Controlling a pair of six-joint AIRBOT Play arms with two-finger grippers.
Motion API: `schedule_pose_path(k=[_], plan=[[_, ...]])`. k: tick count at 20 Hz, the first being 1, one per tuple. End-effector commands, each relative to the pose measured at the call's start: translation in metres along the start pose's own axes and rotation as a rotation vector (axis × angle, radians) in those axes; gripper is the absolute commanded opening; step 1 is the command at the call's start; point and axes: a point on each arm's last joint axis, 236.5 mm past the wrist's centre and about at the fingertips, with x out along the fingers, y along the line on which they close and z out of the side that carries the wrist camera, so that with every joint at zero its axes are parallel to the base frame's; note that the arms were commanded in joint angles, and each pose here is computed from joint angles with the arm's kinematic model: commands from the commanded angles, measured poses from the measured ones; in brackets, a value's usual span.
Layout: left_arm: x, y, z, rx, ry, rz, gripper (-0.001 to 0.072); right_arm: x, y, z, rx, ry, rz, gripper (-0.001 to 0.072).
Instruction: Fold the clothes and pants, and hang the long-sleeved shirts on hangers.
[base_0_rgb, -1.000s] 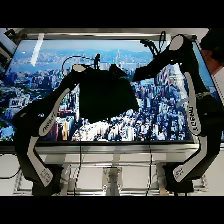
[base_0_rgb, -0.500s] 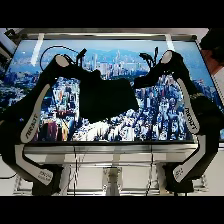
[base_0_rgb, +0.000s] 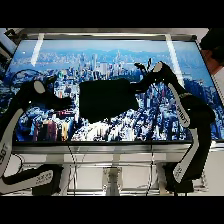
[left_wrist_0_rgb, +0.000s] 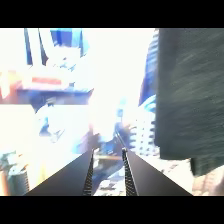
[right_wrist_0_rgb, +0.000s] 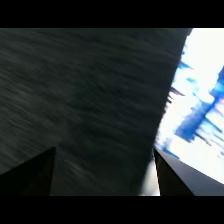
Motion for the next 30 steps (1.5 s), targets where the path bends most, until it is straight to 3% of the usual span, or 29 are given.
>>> schedule_pose_path(k=[1,2,4,6,8,14,17,23,29,30], plan=[[-0.004,0.026,-0.017,-0.051,-0.045,0.03,0.0226,0.024,0.02,0.003,-0.007,-0.002,0.06,0.0679],[-0.006,0.029,-0.018,-0.051,-0.043,0.037,0.0226,0.031,0.026,0.003,-0.022,0.003,0.055,0.0674],[-0.005,0.029,-0.019,-0.053,-0.038,0.037,0.0226,0.042,0.039,0.003,-0.05,0.009,0.053,0.0585],[-0.004,0.029,-0.021,-0.053,-0.033,0.038,0.0226,0.048,0.047,0.001,-0.07,0.022,0.044,0.0441],[-0.004,0.029,-0.021,-0.053,-0.033,0.038,0.0226,0.046,0.045,-0.009,-0.089,0.073,0.021,0.0028],[-0.004,0.029,-0.033,-0.054,0.017,0.037,0.0226,-0.037,-0.077,-0.034,0.078,0.158,-0.354,0.0022],[-0.004,0.029,-0.033,-0.054,0.016,0.037,0.0226,-0.109,-0.156,-0.065,0.247,0.15,-0.485,0.0021],[-0.004,0.029,-0.033,-0.054,0.016,0.037,0.0226,-0.204,-0.26,-0.228,0.697,0.214,-0.509,0.0021],[-0.004,0.029,-0.033,-0.054,0.016,0.037,0.0226,-0.238,-0.287,-0.381,1.042,0.114,-0.526,0.0025],[-0.004,0.029,-0.033,-0.054,0.016,0.037,0.0226,-0.241,-0.286,-0.397,1.087,0.095,-0.52,0.0155]])
